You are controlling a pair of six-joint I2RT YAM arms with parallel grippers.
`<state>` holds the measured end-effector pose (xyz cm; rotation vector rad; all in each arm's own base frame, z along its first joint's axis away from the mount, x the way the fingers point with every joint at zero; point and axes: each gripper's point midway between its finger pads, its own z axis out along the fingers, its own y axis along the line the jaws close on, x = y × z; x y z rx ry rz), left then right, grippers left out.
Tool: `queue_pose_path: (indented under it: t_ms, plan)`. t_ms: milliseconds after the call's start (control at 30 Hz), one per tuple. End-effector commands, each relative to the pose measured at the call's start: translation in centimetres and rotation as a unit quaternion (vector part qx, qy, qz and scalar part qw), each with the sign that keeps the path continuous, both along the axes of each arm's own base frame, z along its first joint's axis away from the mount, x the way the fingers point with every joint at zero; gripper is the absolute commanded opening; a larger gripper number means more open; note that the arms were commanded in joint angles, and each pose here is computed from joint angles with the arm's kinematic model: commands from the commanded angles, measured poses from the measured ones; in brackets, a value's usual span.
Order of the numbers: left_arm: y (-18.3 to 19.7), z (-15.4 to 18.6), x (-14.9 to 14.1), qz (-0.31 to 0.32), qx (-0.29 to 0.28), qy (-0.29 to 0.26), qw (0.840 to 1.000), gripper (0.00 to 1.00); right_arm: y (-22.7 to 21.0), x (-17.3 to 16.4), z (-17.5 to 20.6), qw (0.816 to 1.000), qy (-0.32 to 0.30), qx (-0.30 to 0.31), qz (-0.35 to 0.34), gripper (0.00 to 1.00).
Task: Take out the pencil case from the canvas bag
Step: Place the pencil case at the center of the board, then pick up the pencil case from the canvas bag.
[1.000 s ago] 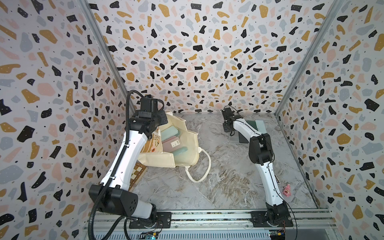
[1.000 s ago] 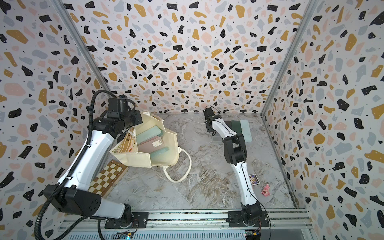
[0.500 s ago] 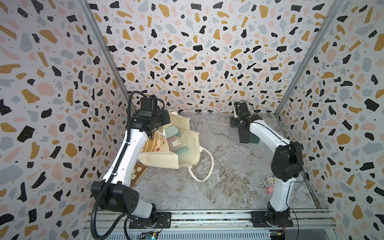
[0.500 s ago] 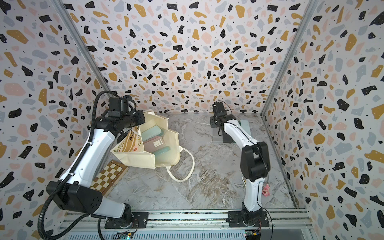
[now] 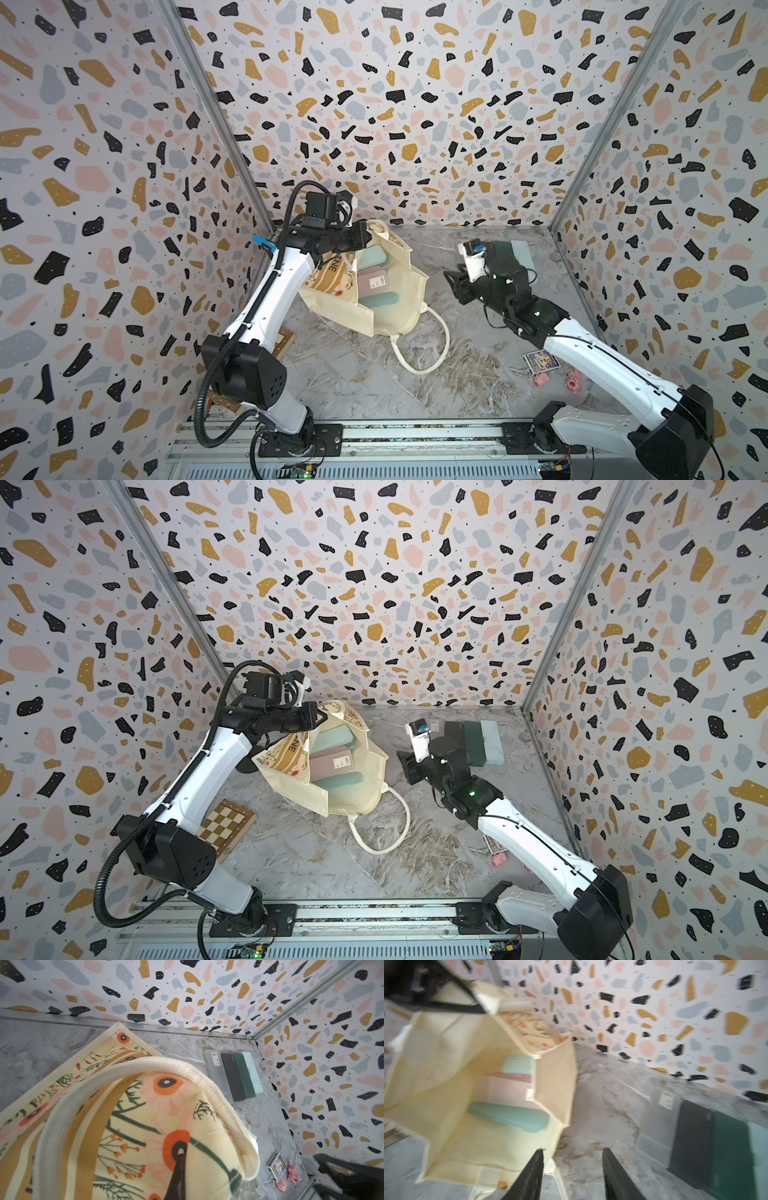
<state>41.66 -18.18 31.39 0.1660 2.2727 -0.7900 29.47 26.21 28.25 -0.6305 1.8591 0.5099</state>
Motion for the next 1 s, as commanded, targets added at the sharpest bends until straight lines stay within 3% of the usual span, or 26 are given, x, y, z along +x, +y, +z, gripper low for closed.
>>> queue_pose_path:
  t_ms: [0,333,567,700,967]
  plan:
    - [-2.5,5.7,-0.9,-0.070,-0.049,-0.081,0.993,0.00,3.2,-3.0,0.8,0.997,-0.039,-0.005,0.065,0.43]
    - [-3.6,6.0,-1.8,-0.105,-0.055,-0.082,0.990,0.00,10.3,-6.4,-6.8,0.976,-0.022,-0.131,0.175,0.39]
    - [-3.7,6.2,-2.0,-0.113,-0.058,-0.085,0.988,0.00,12.8,-4.0,-11.4,0.966,-0.013,-0.197,0.168,0.40]
    - [-3.8,6.2,-2.1,-0.115,-0.057,-0.086,0.988,0.00,14.0,-2.1,-13.3,0.959,-0.018,-0.234,0.156,0.49]
    - [-3.9,6.4,-2.3,-0.122,-0.060,-0.087,0.987,0.00,15.5,0.4,-16.0,0.944,-0.024,-0.290,0.157,0.57]
